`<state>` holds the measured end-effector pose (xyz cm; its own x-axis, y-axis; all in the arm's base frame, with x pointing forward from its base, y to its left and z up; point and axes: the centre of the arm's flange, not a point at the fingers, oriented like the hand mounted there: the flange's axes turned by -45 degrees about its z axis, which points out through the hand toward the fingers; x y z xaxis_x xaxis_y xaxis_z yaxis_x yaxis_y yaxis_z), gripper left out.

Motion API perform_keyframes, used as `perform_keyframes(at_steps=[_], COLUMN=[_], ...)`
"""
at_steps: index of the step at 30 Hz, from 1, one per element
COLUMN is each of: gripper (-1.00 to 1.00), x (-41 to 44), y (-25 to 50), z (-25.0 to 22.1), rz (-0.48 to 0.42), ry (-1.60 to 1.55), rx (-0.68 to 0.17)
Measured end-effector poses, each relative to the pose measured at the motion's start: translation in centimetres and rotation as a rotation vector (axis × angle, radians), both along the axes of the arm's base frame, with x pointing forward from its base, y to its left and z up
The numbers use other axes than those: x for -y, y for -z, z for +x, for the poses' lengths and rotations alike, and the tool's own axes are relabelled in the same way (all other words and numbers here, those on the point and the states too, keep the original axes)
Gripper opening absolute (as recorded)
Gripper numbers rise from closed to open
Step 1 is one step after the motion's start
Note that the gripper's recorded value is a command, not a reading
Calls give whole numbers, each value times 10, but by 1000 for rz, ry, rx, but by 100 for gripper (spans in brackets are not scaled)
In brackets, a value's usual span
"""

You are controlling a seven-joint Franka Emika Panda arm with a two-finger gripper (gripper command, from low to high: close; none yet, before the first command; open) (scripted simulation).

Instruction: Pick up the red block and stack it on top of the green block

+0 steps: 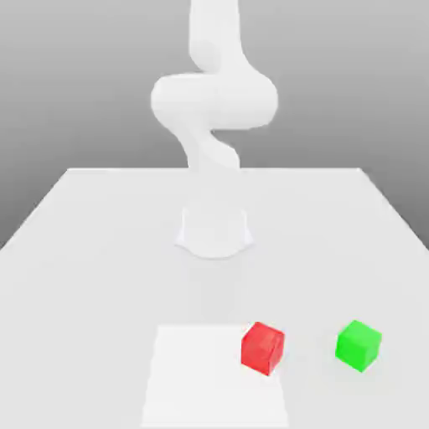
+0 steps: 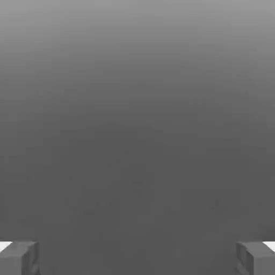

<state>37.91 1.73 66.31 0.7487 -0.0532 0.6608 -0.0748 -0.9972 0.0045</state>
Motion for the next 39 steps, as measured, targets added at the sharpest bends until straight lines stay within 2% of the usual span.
perform_keyframes(at_steps=[5,10,16,22,27,36,37,39], gripper=[0,0,0,0,0,0,-100,-100], x=[-20,-27,-34,-55,-59,-59,-59,-59], y=[110,222,344,436,463,510,517,517], z=[50,70,57,14,7,5,3,3], rz=[-4,22,93,206,248,247,244,244], ry=[125,237,358,456,489,490,489,489], rx=[-160,-313,-488,-652,-679,-684,-686,-686])
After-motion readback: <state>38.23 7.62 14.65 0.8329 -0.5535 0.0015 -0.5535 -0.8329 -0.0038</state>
